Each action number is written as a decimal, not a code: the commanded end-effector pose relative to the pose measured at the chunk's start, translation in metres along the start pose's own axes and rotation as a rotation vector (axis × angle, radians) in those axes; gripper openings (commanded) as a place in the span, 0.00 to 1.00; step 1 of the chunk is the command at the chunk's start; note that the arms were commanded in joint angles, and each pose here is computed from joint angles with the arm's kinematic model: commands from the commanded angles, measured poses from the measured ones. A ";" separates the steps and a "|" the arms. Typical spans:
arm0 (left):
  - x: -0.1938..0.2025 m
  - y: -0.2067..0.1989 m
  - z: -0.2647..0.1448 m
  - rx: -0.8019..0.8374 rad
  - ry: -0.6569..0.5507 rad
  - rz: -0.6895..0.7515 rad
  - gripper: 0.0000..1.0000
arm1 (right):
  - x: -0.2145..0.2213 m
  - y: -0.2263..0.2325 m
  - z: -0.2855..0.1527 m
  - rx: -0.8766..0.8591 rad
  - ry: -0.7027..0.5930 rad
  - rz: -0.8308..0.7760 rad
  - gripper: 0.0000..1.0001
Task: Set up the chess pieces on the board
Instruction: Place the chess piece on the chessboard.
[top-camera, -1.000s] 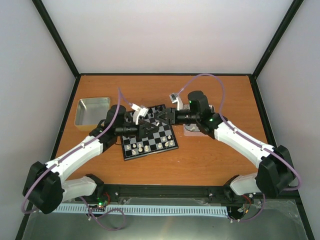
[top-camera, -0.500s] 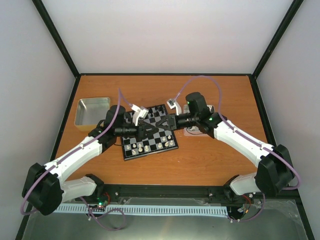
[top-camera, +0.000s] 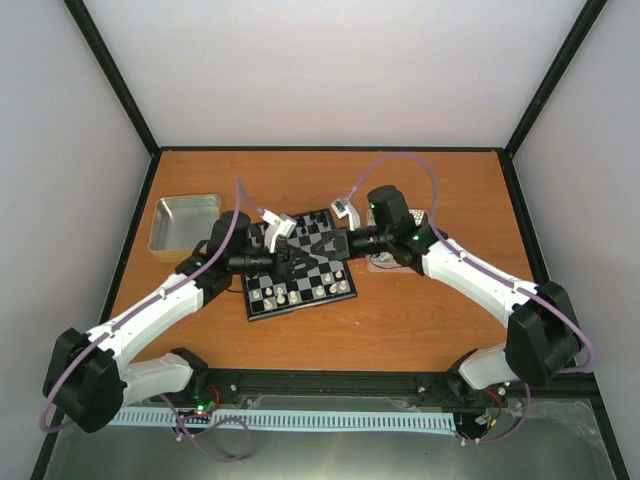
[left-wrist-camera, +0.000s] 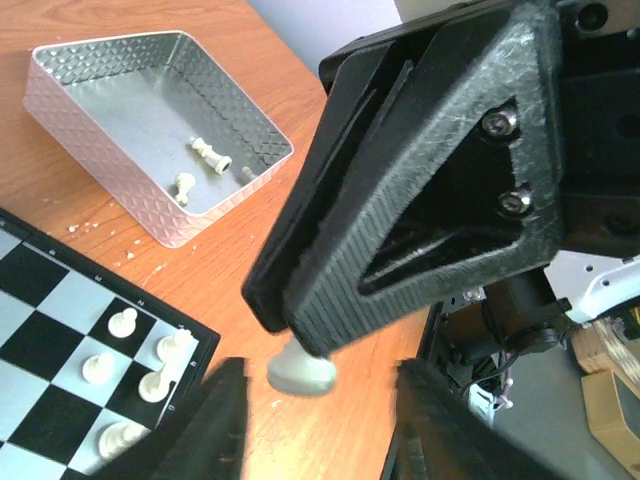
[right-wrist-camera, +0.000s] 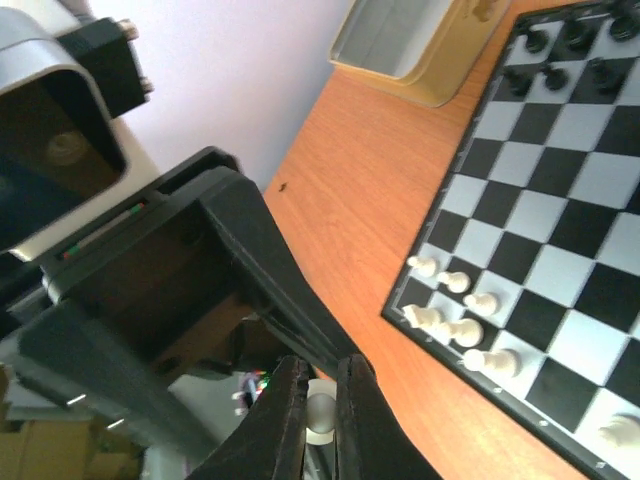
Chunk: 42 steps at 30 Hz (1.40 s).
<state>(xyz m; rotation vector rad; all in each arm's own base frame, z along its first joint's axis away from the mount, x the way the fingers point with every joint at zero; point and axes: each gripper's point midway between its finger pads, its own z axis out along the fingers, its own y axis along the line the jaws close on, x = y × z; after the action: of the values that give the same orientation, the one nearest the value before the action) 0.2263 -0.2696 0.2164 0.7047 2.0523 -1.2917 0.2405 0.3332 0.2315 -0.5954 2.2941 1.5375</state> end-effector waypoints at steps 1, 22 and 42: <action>-0.021 0.001 -0.013 -0.090 -0.056 0.019 0.55 | -0.006 -0.017 -0.006 0.133 -0.063 -0.071 0.03; -0.062 0.053 -0.182 -0.933 -0.590 -0.173 0.73 | 0.034 -0.088 0.081 0.803 0.081 -0.508 0.03; -0.059 0.056 -0.173 -0.916 -0.558 -0.174 0.73 | 0.067 -0.108 0.134 0.763 0.282 -0.471 0.03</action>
<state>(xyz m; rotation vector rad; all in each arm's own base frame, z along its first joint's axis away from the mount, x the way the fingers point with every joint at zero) 0.2691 -0.0984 0.2768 -0.2138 1.9561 -0.4108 0.2452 0.4044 0.0678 -1.0318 2.4206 0.3476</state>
